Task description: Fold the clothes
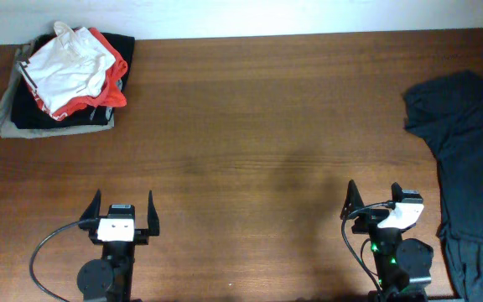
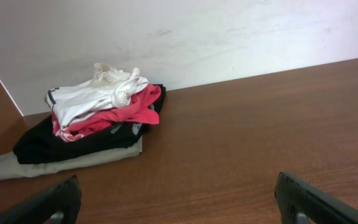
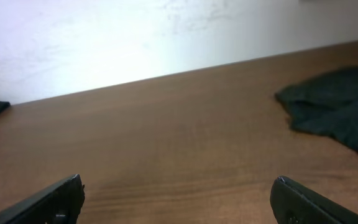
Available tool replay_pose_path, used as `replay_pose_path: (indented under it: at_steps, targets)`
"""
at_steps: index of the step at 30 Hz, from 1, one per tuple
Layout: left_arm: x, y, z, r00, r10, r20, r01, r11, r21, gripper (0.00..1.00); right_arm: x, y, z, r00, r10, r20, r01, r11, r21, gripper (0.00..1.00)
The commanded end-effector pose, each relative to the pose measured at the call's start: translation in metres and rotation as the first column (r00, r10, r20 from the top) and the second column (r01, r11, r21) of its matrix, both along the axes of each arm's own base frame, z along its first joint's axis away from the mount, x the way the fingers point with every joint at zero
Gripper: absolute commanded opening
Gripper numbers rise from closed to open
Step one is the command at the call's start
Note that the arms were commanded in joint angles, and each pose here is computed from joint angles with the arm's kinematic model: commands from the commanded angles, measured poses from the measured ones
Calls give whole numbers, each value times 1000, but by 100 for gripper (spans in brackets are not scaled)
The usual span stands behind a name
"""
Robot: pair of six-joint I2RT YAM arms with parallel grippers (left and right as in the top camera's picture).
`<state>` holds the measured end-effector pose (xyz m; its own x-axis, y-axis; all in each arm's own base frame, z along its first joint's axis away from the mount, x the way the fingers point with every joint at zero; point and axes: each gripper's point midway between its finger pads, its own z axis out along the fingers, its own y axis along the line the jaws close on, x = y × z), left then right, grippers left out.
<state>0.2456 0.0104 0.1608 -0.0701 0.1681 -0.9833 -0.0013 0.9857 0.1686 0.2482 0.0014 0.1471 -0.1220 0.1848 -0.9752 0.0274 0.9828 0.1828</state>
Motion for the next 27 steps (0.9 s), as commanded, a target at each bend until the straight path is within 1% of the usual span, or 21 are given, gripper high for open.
replay_pose_path:
  at_steps: [1, 27]
  targets:
    - [0, 3, -2, 1000, 12, 0, -12, 1000, 13, 99, -2, 4, 8, 998, 31, 46, -28, 998, -57, 99]
    - [0, 2, -2, 1000, 11, 0, -11, 1000, 13, 99, -2, 4, 9, 998, 34, 48, -31, 998, -58, 99]
